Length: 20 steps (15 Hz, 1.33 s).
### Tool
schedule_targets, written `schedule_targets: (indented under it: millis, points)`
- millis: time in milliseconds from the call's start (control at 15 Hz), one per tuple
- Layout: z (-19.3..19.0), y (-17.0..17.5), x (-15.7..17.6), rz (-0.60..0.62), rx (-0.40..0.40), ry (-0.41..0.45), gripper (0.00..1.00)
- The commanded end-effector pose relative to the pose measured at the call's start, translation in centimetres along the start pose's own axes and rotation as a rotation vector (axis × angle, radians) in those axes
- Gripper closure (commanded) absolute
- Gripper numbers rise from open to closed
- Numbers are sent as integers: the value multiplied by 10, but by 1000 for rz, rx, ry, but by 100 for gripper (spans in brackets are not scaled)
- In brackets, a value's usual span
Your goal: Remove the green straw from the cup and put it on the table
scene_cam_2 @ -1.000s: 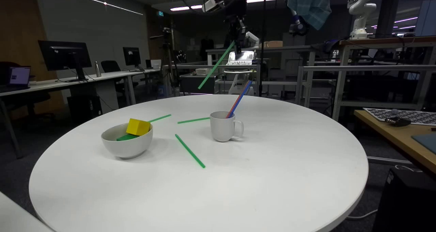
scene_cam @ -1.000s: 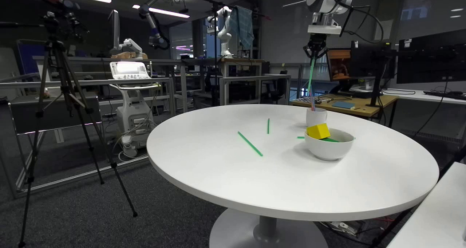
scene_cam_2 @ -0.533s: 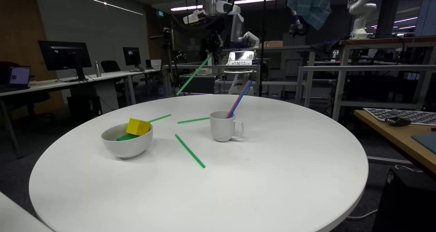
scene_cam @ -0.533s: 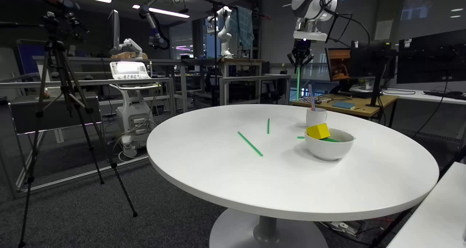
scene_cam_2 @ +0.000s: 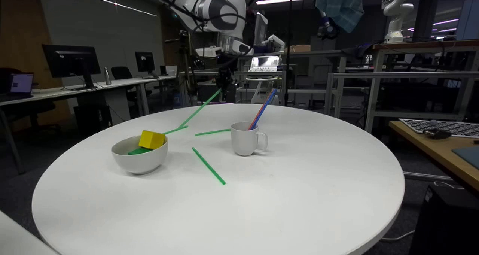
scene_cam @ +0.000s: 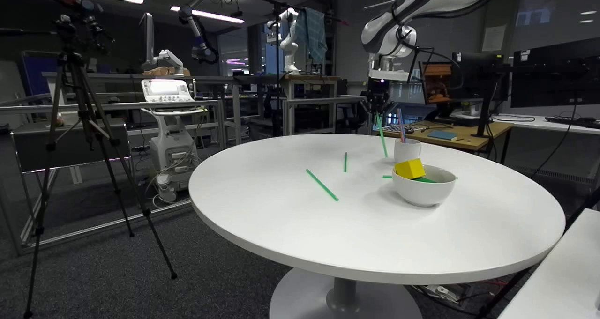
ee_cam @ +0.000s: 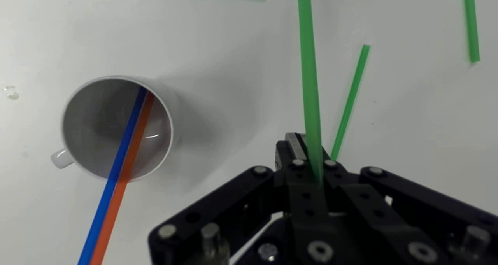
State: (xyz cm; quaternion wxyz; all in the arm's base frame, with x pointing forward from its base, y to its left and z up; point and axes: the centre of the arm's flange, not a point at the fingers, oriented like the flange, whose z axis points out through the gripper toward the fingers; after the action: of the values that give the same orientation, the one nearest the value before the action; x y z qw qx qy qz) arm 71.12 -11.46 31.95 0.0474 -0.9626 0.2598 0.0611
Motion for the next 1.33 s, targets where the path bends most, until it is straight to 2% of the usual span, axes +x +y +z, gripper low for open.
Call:
schedule_targets:
  millis: [0, 67, 133, 267, 733, 867, 1267]
  points:
    - [5, -6, 14, -45, 0, -58, 100]
    - [9, -6, 15, -48, 1, -63, 100]
    - [10, -6, 16, -55, -2, -69, 74]
    - [9, -5, 16, -60, -8, -74, 66]
    - [2, -1, 16, -58, -2, -72, 13]
    - [-2, 0, 15, -57, 0, -68, 1]
    - [-69, 26, -18, -87, 51, 22, 0]
